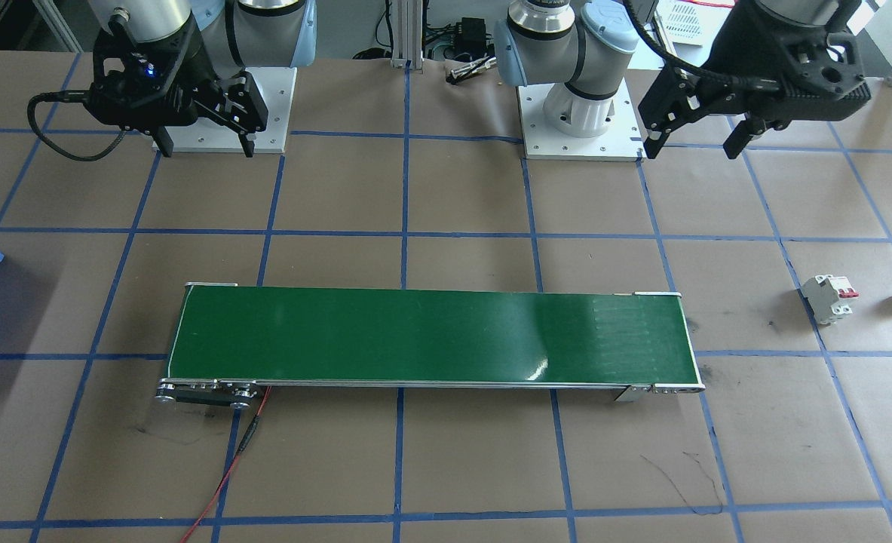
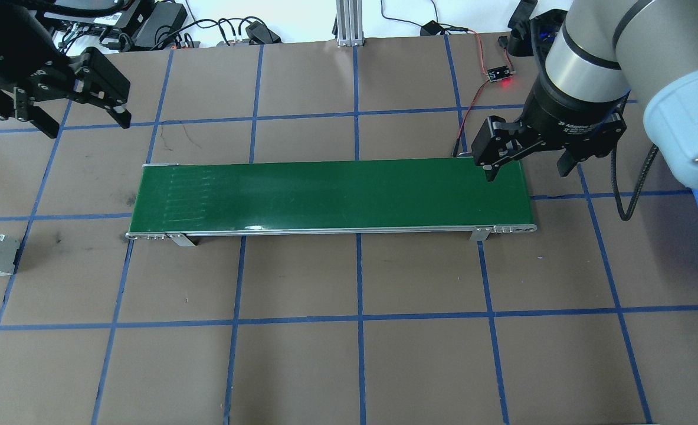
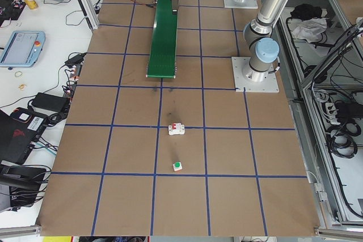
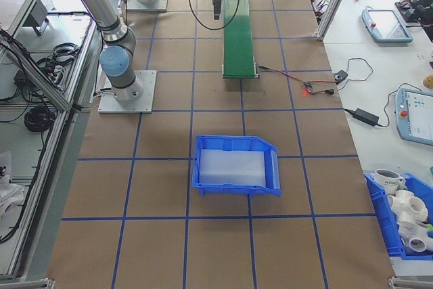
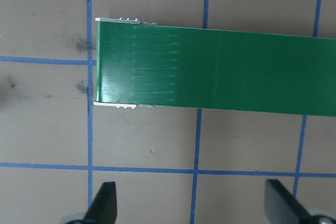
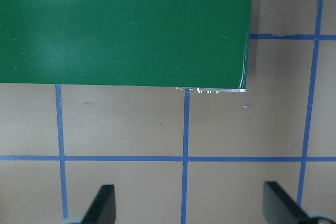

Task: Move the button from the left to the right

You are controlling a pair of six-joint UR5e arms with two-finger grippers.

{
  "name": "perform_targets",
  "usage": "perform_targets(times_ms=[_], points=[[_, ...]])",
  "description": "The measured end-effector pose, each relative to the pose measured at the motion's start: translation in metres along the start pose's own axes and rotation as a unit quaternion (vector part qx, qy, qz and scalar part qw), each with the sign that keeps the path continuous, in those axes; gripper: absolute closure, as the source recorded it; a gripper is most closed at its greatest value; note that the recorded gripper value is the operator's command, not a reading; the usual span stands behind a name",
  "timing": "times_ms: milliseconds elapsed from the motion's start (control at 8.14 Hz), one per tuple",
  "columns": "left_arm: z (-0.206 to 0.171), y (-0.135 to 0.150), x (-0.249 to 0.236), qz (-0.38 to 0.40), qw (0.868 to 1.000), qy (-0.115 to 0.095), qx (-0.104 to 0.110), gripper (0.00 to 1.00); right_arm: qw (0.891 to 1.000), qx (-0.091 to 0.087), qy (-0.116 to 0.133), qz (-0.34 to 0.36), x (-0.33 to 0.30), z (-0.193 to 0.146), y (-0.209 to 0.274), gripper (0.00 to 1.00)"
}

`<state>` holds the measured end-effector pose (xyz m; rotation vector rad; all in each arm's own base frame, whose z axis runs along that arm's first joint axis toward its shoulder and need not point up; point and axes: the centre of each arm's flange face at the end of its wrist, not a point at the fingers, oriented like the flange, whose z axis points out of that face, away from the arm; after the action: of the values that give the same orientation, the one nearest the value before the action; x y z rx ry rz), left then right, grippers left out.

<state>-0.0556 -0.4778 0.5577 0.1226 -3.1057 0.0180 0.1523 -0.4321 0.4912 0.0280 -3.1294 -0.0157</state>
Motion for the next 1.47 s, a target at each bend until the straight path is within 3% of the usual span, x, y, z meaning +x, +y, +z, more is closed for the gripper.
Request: perform_targets(times_ms=[491, 860, 1105, 1474], points=[[0.028, -0.036, -0.190, -0.136, 0.991, -0.002, -0.014, 0.00, 1.000, 0.000, 0.000, 0.000, 0.000, 0.000, 0.000, 0.00], [0.057, -0.025, -0.314, -0.129, 0.989, -0.040, -0.063, 0.00, 1.000, 0.000, 0.000, 0.000, 0.000, 0.000, 0.000, 0.00], [0.101, -0.004, -0.417, -0.152, 0.984, -0.023, -0.094, 0.00, 1.000, 0.000, 0.000, 0.000, 0.000, 0.000, 0.000, 0.00], [0.178, 0.013, -0.536, -0.187, 0.977, -0.012, -0.099, 0.00, 1.000, 0.000, 0.000, 0.000, 0.000, 0.000, 0.000, 0.00]])
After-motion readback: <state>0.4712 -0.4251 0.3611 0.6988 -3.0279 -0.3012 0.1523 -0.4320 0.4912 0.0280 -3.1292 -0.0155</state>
